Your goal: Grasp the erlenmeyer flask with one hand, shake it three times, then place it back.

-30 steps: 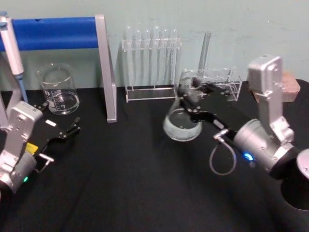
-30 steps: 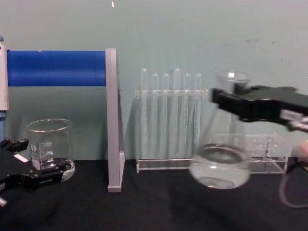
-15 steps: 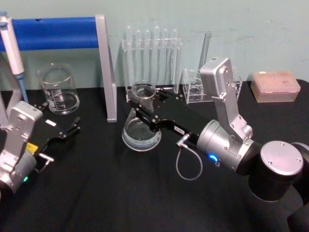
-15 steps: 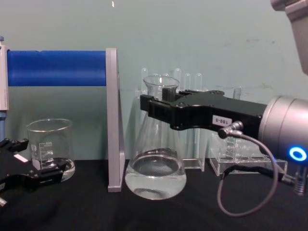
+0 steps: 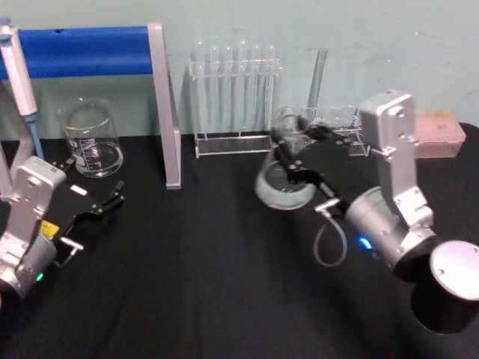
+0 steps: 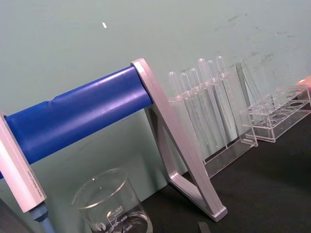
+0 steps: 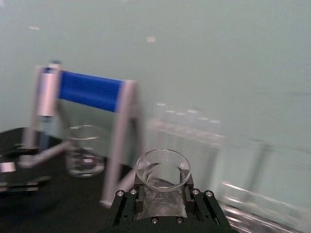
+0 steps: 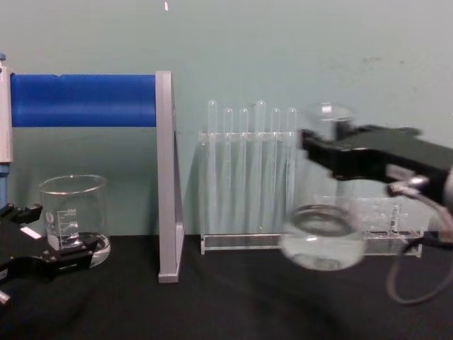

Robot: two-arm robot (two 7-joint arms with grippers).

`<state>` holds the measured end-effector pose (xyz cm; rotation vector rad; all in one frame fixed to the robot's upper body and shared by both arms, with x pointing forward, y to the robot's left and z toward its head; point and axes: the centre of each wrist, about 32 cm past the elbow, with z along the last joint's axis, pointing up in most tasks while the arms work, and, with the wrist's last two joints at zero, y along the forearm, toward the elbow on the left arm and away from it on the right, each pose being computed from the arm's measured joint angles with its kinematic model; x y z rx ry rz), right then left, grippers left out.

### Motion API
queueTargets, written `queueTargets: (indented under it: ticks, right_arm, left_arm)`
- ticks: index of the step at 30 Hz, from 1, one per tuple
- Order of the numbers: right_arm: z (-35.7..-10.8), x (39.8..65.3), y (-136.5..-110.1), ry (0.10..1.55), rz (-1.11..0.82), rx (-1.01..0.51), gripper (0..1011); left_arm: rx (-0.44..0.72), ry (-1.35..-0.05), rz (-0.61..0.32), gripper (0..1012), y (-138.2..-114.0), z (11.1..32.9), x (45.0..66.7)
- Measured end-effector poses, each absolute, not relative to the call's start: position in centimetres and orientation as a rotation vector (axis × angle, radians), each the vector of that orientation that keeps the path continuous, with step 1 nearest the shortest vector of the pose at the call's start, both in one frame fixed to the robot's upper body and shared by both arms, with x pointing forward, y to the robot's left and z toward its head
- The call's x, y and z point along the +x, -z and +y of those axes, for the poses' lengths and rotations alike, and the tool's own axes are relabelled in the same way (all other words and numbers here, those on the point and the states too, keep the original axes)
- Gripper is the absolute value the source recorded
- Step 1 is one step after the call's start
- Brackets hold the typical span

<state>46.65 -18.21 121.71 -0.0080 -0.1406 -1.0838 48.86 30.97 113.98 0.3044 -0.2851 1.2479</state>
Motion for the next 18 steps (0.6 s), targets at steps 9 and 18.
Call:
queueTargets:
  ticks: [9, 18]
  right_arm:
    - [-20.6, 44.8, -121.7, 1.341, -0.16, -0.031, 449]
    - [-21.4, 44.4, -121.7, 1.406, -0.152, -0.031, 449]
  left_arm:
    - [0.304, -1.248, -0.285, 1001, -114.0, 31.0, 48.9]
    - [0.304, -1.248, -0.285, 1001, -114.0, 31.0, 48.9]
